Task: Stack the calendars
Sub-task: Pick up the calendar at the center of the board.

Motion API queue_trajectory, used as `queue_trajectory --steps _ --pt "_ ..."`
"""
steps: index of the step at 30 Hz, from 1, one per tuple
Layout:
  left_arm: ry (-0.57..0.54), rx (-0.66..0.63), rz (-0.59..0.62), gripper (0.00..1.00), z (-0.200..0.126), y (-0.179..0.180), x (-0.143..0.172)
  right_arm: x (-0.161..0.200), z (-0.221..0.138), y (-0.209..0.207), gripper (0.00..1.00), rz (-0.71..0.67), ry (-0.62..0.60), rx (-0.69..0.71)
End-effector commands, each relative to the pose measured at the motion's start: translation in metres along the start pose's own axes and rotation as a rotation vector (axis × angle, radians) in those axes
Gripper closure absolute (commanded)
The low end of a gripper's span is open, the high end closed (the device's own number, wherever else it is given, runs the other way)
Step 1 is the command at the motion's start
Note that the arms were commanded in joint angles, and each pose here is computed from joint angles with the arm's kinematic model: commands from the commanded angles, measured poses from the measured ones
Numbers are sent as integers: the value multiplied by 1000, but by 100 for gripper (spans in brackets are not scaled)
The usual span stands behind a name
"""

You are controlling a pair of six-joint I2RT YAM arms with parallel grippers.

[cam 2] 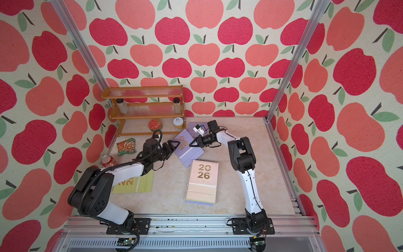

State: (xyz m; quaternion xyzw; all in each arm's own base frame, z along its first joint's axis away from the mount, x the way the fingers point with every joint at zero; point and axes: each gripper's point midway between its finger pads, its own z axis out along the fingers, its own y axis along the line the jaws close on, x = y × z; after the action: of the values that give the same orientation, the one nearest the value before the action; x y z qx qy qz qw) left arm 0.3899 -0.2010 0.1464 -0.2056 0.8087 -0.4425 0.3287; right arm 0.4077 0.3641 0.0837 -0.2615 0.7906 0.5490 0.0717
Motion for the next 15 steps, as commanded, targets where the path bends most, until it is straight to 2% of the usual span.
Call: queue_trajectory --steps 1,8,12,15 --pt "-56 -48 40 20 -23 8 -24 -23 -15 41 100 -127 -49 -18" --pt "-138 -14 56 16 -68 6 -58 -38 -26 80 100 -206 -65 -14" --pt "-129 4 71 14 -74 9 -65 -52 -34 104 100 -242 -96 -30" --pt "-109 68 71 13 -72 3 -69 -62 -41 126 100 -264 -111 -46"
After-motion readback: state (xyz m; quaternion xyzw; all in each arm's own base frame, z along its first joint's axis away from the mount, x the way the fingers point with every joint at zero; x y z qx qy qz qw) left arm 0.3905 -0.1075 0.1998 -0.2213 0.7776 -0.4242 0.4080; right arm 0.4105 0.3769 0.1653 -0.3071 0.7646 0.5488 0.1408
